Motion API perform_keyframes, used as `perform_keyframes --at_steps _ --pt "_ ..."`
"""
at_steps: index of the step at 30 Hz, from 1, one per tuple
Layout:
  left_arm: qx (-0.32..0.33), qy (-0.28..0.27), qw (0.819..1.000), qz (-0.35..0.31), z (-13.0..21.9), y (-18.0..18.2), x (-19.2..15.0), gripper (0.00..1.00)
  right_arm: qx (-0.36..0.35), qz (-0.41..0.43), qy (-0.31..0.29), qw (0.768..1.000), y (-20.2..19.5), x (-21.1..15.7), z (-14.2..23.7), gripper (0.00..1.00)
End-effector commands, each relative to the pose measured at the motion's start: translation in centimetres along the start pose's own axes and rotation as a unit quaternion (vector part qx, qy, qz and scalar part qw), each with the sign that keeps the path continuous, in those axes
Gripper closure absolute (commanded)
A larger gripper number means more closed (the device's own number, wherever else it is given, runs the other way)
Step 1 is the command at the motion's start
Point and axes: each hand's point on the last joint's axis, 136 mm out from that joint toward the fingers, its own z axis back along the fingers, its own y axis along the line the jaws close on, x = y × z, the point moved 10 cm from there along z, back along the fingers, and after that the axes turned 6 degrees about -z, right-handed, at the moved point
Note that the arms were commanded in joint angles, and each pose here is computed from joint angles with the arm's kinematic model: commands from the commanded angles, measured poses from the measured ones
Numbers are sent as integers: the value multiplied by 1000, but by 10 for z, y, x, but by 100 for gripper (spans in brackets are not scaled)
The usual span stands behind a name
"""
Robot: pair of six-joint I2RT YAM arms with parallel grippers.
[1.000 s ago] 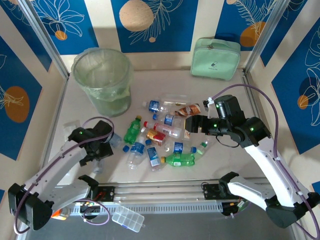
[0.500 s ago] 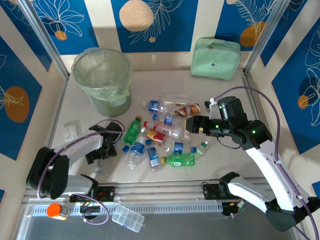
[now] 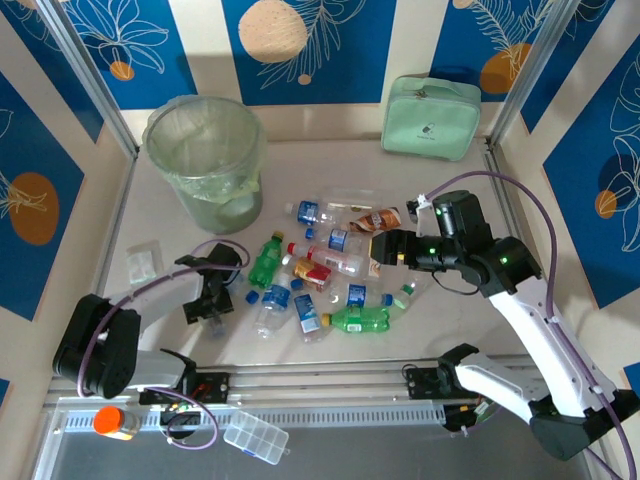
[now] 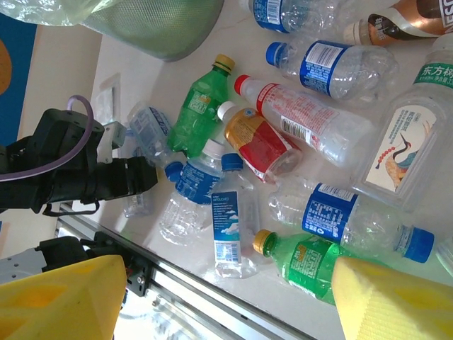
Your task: Put the plastic bottles in the bin
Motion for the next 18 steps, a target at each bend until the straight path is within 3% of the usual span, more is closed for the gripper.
perform_keyframes --at_steps 1,9,18 --pt "-53 15 998 6 -10 -6 -6 41 13 -3 5 1000 3 1 1 24" --pt "-77 24 997 16 -10 -4 -12 54 11 -7 3 1000 1 1 0 27" --pt "-67 0 996 58 10 9 -16 54 -1 -9 -6 1000 1 2 2 27"
